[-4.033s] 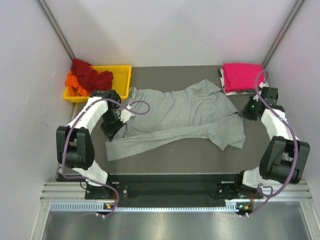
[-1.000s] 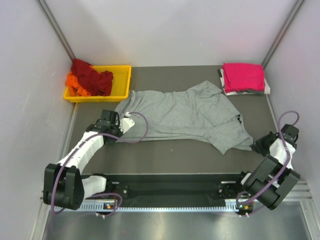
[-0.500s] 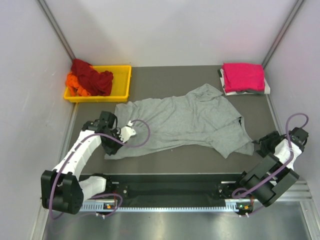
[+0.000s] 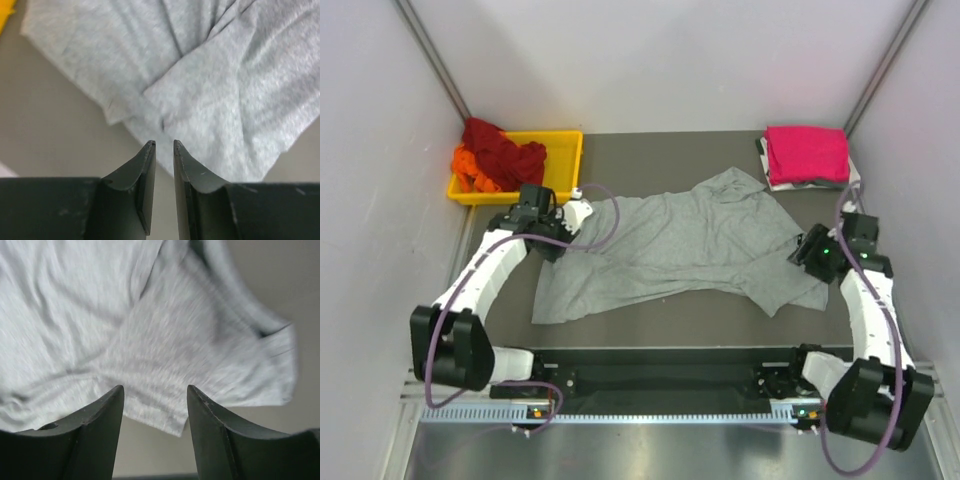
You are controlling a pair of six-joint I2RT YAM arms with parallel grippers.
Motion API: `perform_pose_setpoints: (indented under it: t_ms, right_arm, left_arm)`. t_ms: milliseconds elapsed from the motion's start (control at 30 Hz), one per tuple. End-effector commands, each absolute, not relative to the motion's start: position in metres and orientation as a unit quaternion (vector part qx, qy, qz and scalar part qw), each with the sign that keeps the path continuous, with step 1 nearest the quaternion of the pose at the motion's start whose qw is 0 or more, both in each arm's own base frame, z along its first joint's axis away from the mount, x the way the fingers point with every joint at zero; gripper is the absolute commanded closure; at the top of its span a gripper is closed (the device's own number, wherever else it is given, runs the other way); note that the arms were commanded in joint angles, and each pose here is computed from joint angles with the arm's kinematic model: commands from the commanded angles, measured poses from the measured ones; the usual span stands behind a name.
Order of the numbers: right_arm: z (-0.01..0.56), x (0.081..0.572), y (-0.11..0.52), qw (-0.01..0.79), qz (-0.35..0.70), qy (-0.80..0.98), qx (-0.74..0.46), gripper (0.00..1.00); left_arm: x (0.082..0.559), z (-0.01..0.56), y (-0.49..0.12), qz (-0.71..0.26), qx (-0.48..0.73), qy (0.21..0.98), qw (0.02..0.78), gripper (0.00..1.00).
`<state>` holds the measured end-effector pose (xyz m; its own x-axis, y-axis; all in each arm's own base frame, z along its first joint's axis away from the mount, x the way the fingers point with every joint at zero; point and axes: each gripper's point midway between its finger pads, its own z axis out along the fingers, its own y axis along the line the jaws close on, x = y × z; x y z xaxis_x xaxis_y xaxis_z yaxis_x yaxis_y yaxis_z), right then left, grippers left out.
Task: Fold and stack the t-shirts
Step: Fold the tshirt
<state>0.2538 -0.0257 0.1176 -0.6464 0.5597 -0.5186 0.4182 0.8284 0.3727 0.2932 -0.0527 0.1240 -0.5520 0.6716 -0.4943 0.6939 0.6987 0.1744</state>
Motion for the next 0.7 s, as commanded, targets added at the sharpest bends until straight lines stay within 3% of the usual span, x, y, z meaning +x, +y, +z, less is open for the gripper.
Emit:
perform_pose_setpoints:
  t_ms: [0,200,467,567,667]
  right_arm:
    - [0.081,0.231,0.012,0.246,0.115,0.931,0.244,0.46]
    - [0.068,0.241,0.077,0.225,0.162,0.944,0.18,0.46]
    - [0.053,0.266,0.092,0.21,0.151,0.952,0.161,0.47]
    - [0.049,0.276,0.092,0.211,0.146,0.953,0.159,0.6]
    - [0.046,0.28,0.099,0.203,0.161,0.953,0.157,0.74]
  left_arm:
    - [0.308,0.102,-0.075,-0.046,0.401,0.872,0.276,0.73]
    - [0.329,0.085,-0.085,-0.041,0.427,0.851,0.303,0.72]
    - [0.333,0.046,-0.076,-0.025,0.435,0.859,0.27,0.75]
    - [0.33,0.04,-0.073,-0.018,0.439,0.86,0.26,0.91]
    - [0.323,0.039,-0.073,-0.026,0.444,0.861,0.248,0.97]
